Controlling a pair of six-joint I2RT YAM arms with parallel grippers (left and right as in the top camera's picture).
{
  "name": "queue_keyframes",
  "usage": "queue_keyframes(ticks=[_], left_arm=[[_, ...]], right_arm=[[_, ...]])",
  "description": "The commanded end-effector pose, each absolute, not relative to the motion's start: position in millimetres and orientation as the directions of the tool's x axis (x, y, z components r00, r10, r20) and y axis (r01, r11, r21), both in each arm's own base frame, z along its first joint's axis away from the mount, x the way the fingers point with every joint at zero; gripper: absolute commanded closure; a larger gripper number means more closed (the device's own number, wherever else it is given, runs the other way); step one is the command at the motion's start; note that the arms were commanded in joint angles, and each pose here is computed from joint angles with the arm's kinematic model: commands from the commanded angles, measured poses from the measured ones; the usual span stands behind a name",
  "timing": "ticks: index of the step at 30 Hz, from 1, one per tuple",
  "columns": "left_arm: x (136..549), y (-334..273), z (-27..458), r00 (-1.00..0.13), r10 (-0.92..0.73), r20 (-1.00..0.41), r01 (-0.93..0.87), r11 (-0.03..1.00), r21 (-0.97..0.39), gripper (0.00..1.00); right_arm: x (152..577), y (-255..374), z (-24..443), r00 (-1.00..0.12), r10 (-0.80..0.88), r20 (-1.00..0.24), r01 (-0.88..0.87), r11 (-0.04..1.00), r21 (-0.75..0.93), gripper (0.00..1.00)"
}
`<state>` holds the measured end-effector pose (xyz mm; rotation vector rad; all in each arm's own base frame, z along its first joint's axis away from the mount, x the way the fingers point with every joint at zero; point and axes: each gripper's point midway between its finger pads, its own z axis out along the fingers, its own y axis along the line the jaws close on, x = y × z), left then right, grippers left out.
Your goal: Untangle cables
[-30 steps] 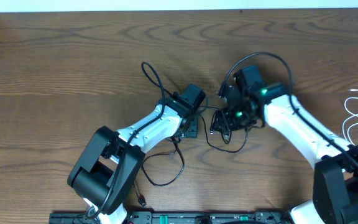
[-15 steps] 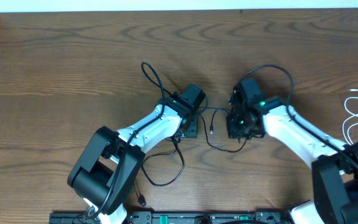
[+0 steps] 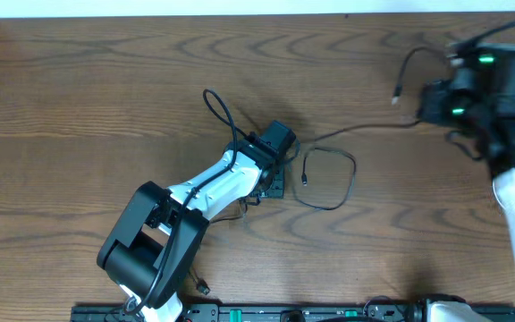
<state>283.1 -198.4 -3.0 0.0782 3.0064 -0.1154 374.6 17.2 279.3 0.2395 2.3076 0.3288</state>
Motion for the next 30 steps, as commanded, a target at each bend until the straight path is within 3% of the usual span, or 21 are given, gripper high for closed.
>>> queue_keyframes(ticks=[1,8,16,24,25,26,27,28,30], left_arm=[[268,-190,-21,-0.996,0.049,-0.07,0.053,0.997,-0.054,0.42],[267,-189,-21,-0.997,0.049,-0.066,0.052,0.997,-0.052,0.42],[267,-189,-21,-0.997,0.049,-0.064,0.052,0.997,-0.05,0.42],[267,-189,-21,-0.997,0.049,-0.064,0.052,0.997,-0.05,0.42],[267,-189,-21,-0.997,0.049,-0.064,0.052,0.997,-0.05,0.42],[267,-189,-21,-0.997,0.049,-0.064,0.052,0.997,-0.05,0.42],[267,-189,-21,-0.997,0.049,-0.064,0.052,0.997,-0.05,0.42],[267,-189,-21,-0.997,0.049,-0.064,0.052,0.997,-0.05,0.41],[267,-189,-21,-0.997,0.049,-0.064,0.052,0.997,-0.05,0.42]], right_arm=[[369,-34,317,-0.556,0.327,-0.764,0.159,0.944,0.289,0.99],[345,-138,325,-0.403,0.492,-0.772,0.426,0.847,0.317,0.99],[310,-221,301,-0.266,0.668,-0.695,0.655,0.654,0.378,0.99],[324,-204,258,-0.372,0.756,-0.538,0.619,0.635,0.463,0.99],[325,-202,253,-0.388,0.755,-0.528,0.619,0.638,0.458,0.95],[327,-201,247,-0.407,0.752,-0.519,0.617,0.645,0.451,0.85],[329,-199,240,-0.431,0.748,-0.505,0.614,0.653,0.443,0.5],[331,-196,236,-0.447,0.745,-0.495,0.611,0.659,0.438,0.32],[333,-191,228,-0.47,0.746,-0.471,0.611,0.66,0.436,0.19]])
